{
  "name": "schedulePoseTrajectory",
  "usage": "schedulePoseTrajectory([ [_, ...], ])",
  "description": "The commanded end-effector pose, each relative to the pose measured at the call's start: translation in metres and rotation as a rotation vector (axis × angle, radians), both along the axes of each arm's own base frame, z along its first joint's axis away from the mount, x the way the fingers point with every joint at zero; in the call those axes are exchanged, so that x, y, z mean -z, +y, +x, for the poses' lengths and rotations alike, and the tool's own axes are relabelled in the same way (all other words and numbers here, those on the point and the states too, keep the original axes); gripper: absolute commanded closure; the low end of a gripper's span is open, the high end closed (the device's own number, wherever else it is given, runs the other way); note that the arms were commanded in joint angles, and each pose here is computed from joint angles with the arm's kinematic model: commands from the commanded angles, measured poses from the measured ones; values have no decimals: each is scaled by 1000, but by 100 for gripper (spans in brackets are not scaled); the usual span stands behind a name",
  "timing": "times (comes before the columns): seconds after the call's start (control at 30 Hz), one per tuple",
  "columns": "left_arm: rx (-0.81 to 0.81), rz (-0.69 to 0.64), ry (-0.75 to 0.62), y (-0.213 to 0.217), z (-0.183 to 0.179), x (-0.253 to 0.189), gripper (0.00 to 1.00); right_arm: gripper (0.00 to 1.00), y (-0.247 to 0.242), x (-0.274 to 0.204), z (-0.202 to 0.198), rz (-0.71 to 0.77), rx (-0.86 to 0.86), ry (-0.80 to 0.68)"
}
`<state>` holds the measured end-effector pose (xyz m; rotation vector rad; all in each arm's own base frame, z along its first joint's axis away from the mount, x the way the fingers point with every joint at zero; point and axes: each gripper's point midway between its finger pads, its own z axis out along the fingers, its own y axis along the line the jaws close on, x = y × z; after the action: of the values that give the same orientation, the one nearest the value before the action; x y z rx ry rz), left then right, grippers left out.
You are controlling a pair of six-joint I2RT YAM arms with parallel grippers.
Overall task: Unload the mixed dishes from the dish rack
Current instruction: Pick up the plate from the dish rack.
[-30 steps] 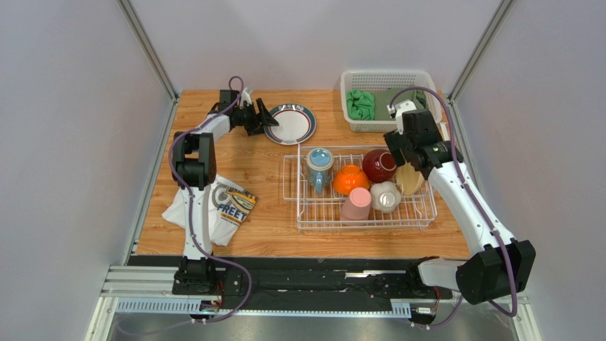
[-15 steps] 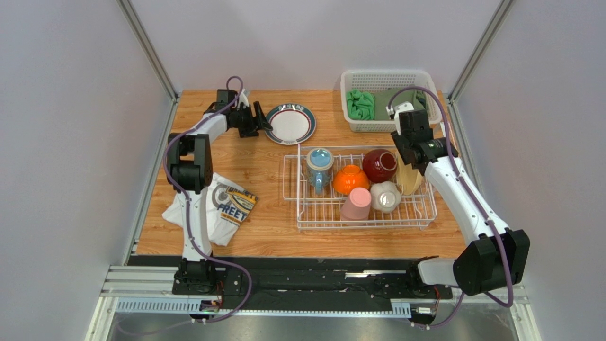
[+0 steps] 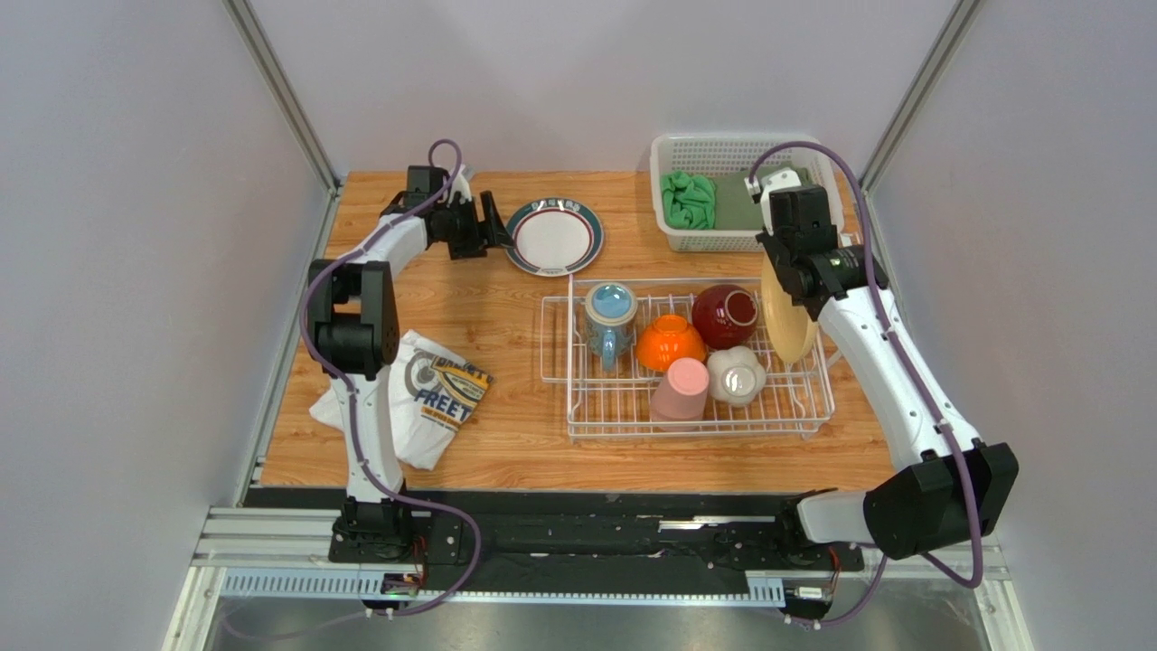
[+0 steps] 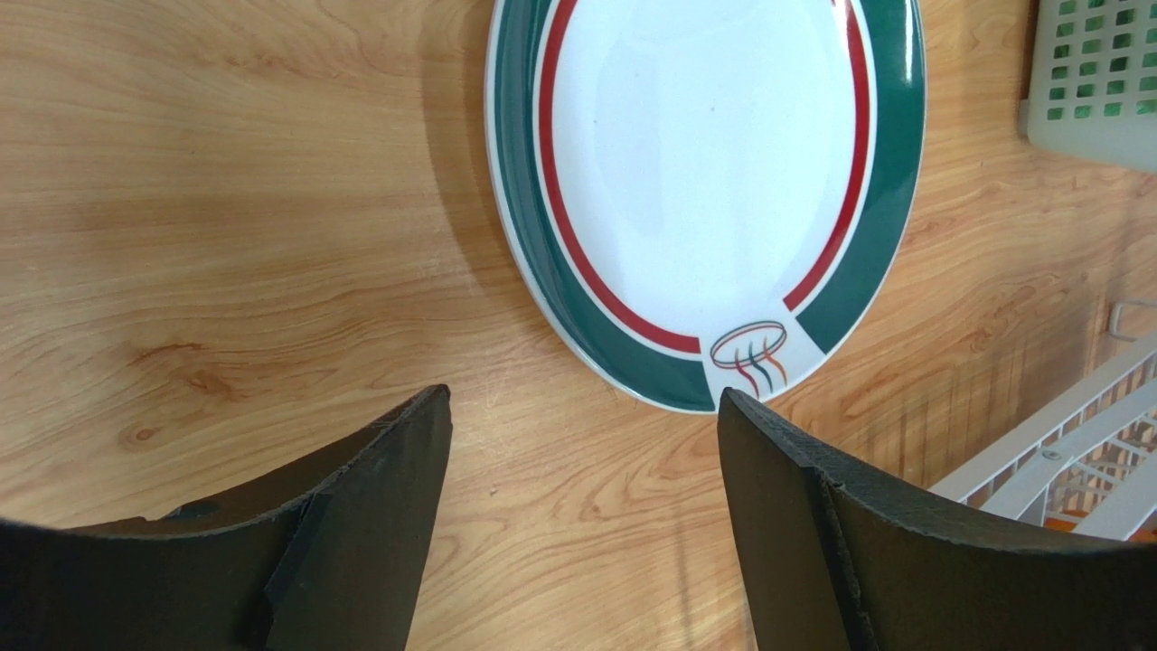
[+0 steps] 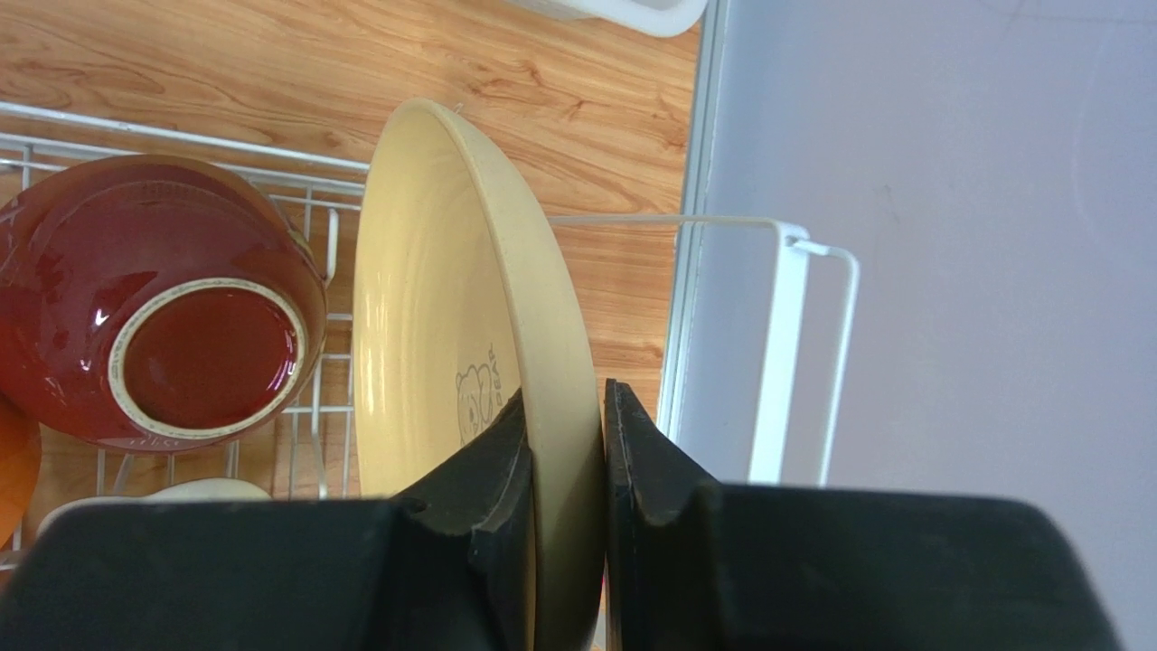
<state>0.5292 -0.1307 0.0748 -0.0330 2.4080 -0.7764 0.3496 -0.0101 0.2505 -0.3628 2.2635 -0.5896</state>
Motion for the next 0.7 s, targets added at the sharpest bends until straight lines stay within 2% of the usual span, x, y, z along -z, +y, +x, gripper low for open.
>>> schedulePoseTrajectory([
  [0.0, 9, 32, -108, 6, 0, -46, 20, 98, -9, -35, 5, -43, 23, -65],
  [0.27, 43, 52, -192, 6, -9, -85, 21, 100, -11, -85, 3, -52, 12, -137],
  [0.33, 115, 18, -228, -3, -17, -98, 23, 100, -4, -103, 2, -17, -27, -170],
  [0.5, 323, -119, -377, -34, -47, -163, 24, 100, 31, -129, -2, 77, -188, -211],
  [0.67, 492, -146, -523, -56, -84, -220, 24, 100, 69, -147, -4, 152, -346, -226],
])
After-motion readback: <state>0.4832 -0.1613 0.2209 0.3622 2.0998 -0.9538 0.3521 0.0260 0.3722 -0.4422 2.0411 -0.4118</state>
